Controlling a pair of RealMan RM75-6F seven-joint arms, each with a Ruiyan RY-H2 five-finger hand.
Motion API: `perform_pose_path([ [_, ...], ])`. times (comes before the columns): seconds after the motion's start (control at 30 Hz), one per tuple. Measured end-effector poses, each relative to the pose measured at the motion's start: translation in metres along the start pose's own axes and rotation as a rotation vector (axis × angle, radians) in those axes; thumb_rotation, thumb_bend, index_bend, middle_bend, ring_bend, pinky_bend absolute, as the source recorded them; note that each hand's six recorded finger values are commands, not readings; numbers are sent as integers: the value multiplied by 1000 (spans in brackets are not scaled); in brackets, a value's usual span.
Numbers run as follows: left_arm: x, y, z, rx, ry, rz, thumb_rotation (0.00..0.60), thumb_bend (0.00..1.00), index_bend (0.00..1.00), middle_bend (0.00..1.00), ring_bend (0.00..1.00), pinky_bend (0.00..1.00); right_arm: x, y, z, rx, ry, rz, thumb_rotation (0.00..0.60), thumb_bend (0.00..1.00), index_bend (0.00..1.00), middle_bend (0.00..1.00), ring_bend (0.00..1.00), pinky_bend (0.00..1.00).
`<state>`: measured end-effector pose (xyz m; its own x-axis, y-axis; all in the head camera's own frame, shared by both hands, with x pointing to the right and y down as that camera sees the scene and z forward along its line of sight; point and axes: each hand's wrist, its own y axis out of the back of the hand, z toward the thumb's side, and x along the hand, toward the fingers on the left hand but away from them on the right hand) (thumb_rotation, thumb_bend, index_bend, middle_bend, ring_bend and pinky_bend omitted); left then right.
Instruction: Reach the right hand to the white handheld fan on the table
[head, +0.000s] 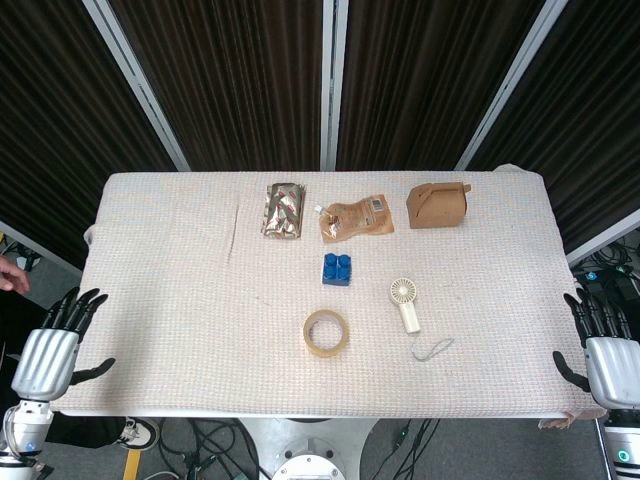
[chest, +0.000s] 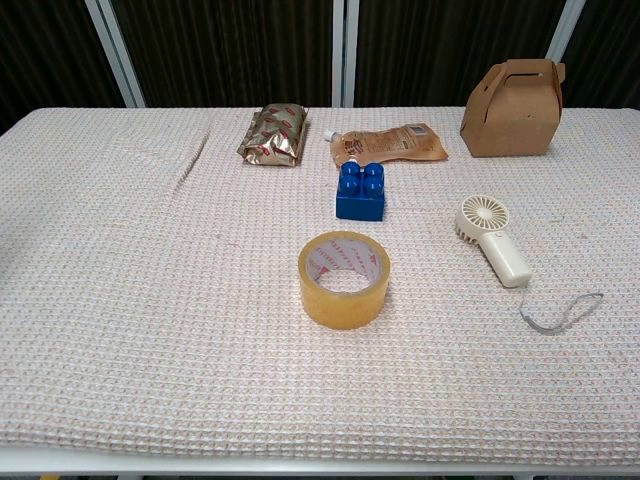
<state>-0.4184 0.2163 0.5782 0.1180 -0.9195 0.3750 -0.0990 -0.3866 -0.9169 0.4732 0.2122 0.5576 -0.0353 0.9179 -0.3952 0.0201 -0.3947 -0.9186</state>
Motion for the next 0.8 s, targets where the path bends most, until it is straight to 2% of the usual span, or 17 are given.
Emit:
perform_pose_path([
  [0.6, 2, 2, -1, -1, 0, 5, 600, 0, 122, 85, 9, 158, -2, -5, 9, 0, 17, 15, 600, 230, 0, 0, 0, 0],
  [0.8, 0, 1, 0, 1, -8, -1, 600, 0, 122, 85, 9, 158, -2, -9, 20, 17, 52, 34, 600, 230, 0, 0, 0, 0],
])
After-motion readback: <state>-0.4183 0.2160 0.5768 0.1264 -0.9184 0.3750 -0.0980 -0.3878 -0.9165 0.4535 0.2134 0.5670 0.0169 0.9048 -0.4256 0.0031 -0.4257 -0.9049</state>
